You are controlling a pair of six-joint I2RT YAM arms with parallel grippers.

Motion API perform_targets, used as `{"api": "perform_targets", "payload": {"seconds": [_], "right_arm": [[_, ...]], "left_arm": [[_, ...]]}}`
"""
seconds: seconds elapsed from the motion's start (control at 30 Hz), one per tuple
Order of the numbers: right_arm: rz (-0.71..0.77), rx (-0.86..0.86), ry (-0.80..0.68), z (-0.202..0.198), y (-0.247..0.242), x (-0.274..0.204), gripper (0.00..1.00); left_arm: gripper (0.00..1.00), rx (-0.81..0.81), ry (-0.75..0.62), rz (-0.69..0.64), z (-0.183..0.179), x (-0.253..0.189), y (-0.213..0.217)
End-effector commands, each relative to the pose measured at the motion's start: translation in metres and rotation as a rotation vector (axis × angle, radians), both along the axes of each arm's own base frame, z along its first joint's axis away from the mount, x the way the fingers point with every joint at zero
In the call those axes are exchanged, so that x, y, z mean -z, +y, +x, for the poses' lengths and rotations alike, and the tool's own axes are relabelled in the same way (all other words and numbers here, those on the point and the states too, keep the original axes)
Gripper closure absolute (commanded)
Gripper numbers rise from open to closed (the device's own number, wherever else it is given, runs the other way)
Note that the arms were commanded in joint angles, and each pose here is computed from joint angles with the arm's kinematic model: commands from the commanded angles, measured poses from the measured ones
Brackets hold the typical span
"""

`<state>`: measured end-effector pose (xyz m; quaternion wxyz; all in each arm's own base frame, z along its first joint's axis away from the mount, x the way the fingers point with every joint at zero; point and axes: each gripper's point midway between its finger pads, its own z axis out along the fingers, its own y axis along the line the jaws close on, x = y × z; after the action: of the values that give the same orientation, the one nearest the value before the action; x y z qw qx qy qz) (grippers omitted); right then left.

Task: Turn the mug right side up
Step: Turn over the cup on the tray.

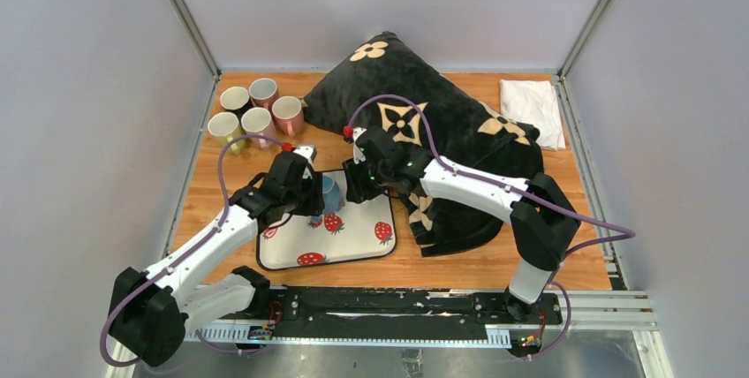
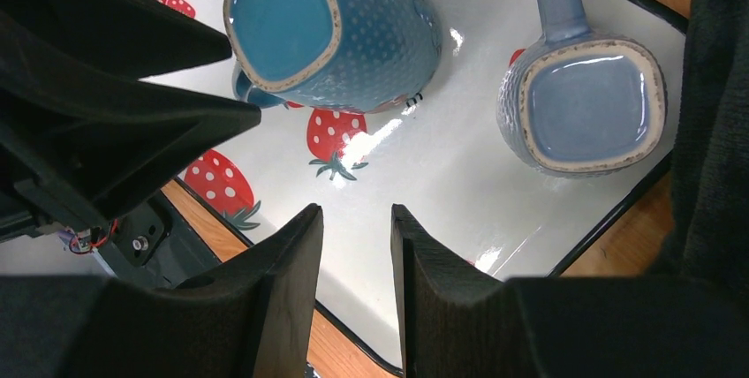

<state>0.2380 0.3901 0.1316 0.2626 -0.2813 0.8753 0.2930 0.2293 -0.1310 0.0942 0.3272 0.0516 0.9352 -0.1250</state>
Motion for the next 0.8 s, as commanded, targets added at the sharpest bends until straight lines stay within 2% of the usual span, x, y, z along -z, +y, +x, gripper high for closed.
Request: {"api": "perform_targets", "payload": {"seconds": [0.0, 0.5, 0.77], "right_arm": [[0.012, 0.022, -0.019, 0.004, -0.007, -0.007, 0.61], [0.008, 0.019, -0.02, 0.001, -0.011, -0.006, 0.61], [0.007, 0.025, -0.027, 0.001, -0.013, -0.008, 0.61]], "left_arm": [[0.51, -0.014, -0.058, 0.066, 0.015, -0.01, 0.007], [0.52, 0.01, -0.054, 0.043, 0.029, -0.001, -0.007], [0.67, 0.011, -0.05, 0.034, 0.031, 0.001, -0.01]]}}
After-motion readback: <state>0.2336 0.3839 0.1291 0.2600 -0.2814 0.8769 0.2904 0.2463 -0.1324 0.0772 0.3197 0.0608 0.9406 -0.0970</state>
